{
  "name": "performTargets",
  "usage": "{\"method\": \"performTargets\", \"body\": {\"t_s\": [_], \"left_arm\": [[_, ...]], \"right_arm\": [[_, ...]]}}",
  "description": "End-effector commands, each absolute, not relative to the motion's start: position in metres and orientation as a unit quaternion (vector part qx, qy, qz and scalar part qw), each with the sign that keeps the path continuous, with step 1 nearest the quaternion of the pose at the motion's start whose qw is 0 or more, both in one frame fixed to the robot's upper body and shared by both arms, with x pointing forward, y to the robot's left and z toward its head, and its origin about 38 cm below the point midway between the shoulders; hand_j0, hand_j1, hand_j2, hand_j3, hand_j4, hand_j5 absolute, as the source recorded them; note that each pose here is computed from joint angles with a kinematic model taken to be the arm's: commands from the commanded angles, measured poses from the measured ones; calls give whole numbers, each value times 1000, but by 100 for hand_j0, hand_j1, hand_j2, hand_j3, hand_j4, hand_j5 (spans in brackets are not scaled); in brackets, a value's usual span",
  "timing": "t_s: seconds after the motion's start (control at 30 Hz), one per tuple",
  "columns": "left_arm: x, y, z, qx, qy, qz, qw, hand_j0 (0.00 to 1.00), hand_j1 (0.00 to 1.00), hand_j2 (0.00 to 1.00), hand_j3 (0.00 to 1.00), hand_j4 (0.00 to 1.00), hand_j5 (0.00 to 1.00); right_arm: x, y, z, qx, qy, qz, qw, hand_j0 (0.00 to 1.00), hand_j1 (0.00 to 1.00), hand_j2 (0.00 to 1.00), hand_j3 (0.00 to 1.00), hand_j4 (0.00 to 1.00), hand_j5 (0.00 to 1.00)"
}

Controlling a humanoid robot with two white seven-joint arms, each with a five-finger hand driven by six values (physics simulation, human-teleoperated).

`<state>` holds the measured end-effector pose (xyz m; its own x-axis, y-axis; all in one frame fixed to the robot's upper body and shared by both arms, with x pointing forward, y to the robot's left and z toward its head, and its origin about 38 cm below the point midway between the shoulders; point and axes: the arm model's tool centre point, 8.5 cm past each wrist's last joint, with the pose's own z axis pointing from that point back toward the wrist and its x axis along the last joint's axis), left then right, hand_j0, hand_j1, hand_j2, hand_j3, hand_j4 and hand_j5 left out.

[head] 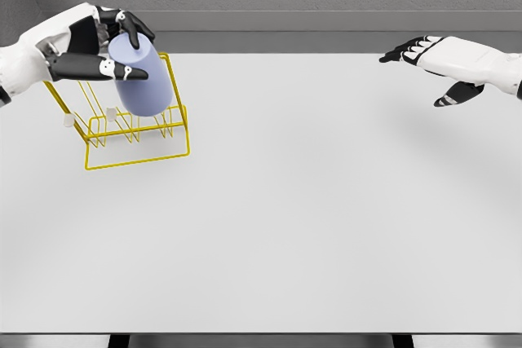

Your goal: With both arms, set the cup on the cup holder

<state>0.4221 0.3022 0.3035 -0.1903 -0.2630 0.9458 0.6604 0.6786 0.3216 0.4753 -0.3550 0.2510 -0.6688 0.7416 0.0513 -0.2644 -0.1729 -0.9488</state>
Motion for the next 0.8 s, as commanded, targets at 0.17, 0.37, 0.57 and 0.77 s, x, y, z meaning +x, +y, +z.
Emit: {"method": "performTargets", "body": {"t_s": [0.17, 0.37, 0.57, 0.77], "left_arm": [[421, 304, 300, -149, -673, -371, 623, 24, 24, 24, 24, 24, 24], [420, 304, 298, -149, -671, -371, 625, 24, 24, 24, 24, 24, 24], [420, 306, 292, -147, -667, -369, 630, 24, 24, 24, 24, 24, 24], [418, 308, 294, -146, -667, -371, 629, 71, 71, 71, 71, 71, 71]], "right_arm": [[475, -355, 252, -219, -546, 732, 344, 100, 100, 100, 100, 100, 100], [476, -355, 252, -219, -546, 732, 344, 100, 100, 100, 100, 100, 100], [476, -355, 252, -219, -546, 732, 344, 100, 100, 100, 100, 100, 100], [476, -355, 252, -219, -546, 732, 344, 100, 100, 100, 100, 100, 100]]}}
